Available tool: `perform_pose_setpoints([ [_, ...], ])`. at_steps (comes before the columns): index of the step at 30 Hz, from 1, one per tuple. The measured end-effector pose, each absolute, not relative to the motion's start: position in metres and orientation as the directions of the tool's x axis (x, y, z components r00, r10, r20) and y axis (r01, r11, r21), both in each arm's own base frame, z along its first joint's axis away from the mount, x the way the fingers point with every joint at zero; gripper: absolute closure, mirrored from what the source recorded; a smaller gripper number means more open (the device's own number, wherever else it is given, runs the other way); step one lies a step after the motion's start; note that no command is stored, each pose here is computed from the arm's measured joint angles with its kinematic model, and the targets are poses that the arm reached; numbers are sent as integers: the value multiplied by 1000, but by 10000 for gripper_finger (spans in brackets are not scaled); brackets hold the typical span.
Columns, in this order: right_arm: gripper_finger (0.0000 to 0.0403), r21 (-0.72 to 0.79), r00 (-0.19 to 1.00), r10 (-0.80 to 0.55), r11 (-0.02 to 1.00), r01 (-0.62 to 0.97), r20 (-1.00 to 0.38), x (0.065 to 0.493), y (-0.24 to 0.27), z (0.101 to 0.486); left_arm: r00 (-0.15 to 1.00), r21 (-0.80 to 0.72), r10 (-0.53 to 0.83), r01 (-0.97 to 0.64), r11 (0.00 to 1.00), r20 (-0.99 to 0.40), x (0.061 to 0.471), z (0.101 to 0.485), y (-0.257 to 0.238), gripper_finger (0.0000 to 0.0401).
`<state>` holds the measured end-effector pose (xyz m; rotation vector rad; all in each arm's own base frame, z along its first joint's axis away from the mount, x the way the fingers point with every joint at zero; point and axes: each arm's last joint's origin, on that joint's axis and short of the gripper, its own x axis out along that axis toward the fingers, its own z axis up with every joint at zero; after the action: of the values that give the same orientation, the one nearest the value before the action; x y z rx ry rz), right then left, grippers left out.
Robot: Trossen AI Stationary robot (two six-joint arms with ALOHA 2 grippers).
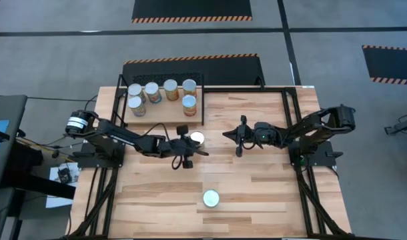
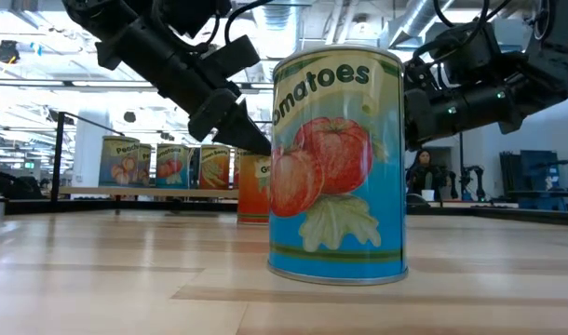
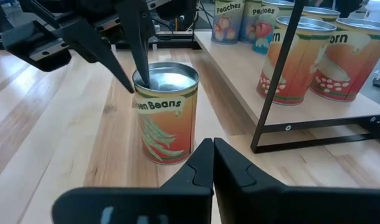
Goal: Pick and place cans onto a shelf
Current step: Put the canned green beans on the shelf aligned with the other canned green beans on the shelf
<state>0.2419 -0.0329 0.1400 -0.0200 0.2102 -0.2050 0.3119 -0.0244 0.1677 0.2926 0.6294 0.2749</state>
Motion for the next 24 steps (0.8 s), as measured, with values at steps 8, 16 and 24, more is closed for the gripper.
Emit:
perform_pose_setpoints([
  [8,385,-41,957,-204,979,200,-204,242,-33,140,771,399,350,-137,907,-531,312,168,-26,373],
  [16,379,-41,957,-204,979,200,-206,242,-33,140,748,501,360,-42,864,-558,293,191,-21,398],
  [24,384,-41,955,-200,980,196,-220,242,-33,139,695,496,427,-116,861,-579,229,242,7,400],
])
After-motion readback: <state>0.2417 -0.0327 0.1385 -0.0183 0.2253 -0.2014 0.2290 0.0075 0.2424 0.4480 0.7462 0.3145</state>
